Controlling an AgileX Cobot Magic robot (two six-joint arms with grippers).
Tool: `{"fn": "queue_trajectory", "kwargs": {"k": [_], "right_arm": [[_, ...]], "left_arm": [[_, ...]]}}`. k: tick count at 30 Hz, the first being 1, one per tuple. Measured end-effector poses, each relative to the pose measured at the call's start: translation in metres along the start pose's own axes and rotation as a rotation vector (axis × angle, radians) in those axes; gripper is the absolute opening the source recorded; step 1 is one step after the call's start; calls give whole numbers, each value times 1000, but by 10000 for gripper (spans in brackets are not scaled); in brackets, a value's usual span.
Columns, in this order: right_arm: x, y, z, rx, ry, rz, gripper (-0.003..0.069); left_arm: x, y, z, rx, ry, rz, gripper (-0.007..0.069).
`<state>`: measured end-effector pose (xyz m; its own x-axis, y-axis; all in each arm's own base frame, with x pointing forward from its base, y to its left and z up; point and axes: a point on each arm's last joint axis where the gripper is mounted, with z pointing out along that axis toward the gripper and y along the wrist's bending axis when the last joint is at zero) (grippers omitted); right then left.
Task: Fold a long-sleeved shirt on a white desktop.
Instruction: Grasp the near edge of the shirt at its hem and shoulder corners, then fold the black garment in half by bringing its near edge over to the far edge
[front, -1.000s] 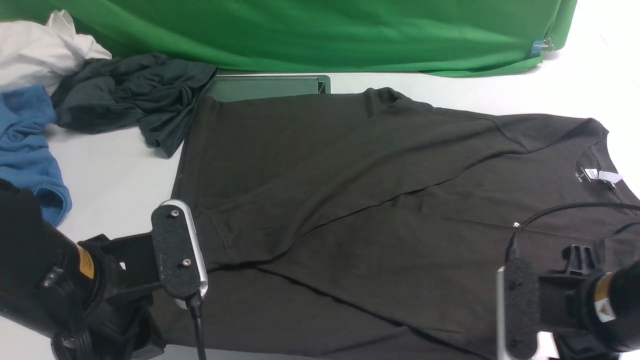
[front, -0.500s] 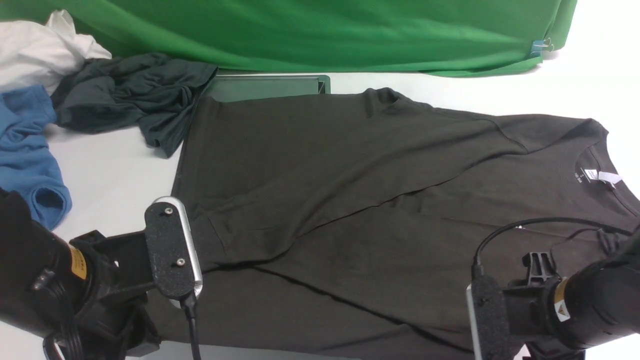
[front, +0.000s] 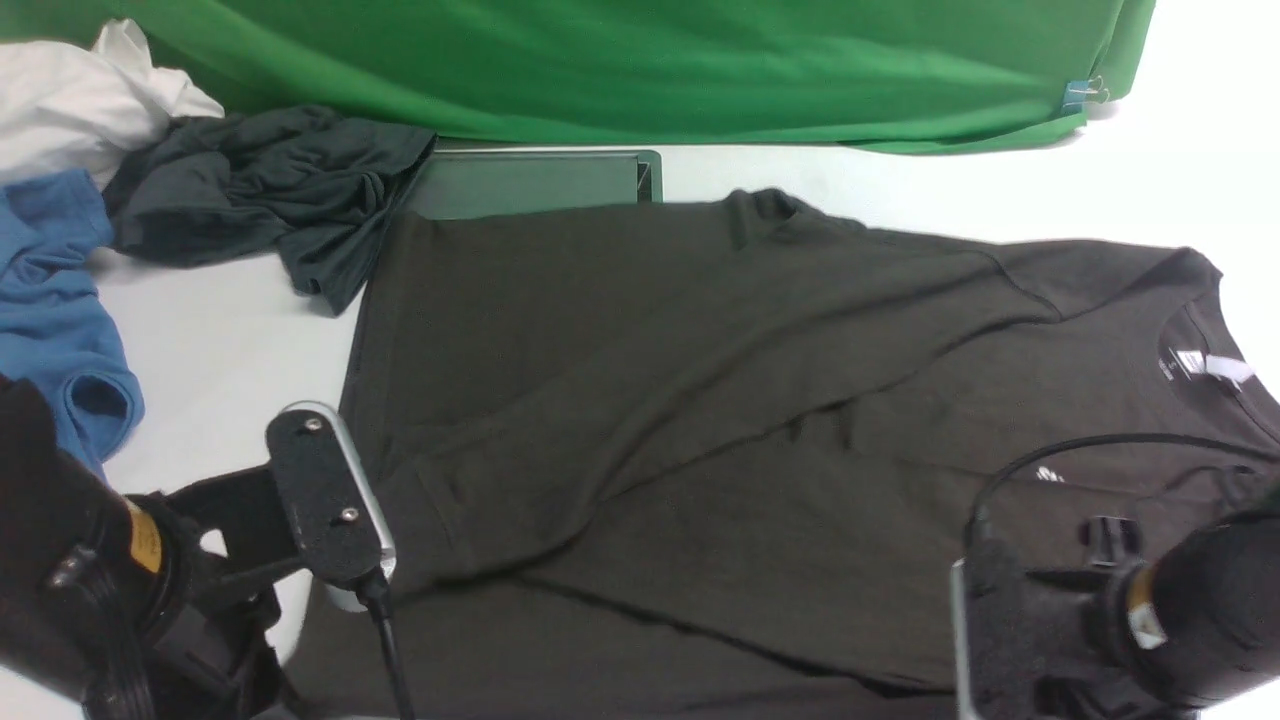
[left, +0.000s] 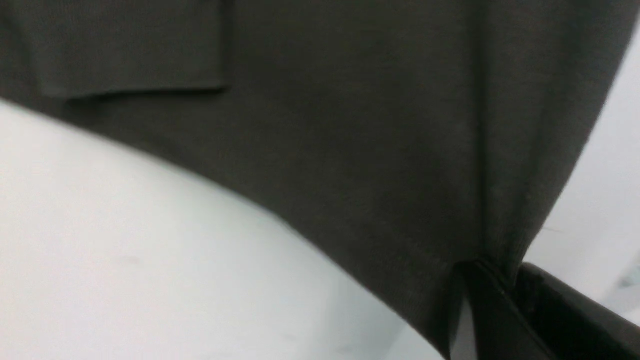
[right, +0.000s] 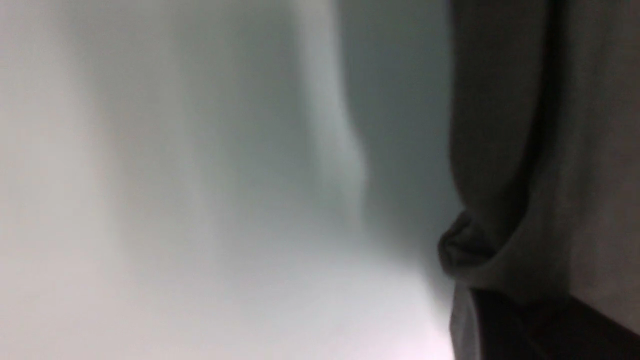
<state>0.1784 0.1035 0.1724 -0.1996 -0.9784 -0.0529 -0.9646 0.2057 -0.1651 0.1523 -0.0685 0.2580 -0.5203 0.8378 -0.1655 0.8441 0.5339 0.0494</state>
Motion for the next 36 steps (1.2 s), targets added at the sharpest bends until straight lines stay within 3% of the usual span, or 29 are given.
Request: {"fn": "queue_trajectory", "kwargs": {"k": [4,8,21,31,36], "right_arm": [[4,2,-21,37,-36,75,37],[-4,-15,-35,98,-96,133,37],[-33,-138,-19,174,-113,296,37],[-52,-203,-23,250,-150,317,37],[-63,-239,-29,311,-188,330,37]], "left_arm": [[-1,2,-5,-61,-54,-64,31],[-9,20,-14,-203,-142,-207,31],[-40,122,1,-338,-285,-461,31],[-62,166,25,-348,-228,-455,31],[-71,186,27,-410,-208,-436,31]]}}
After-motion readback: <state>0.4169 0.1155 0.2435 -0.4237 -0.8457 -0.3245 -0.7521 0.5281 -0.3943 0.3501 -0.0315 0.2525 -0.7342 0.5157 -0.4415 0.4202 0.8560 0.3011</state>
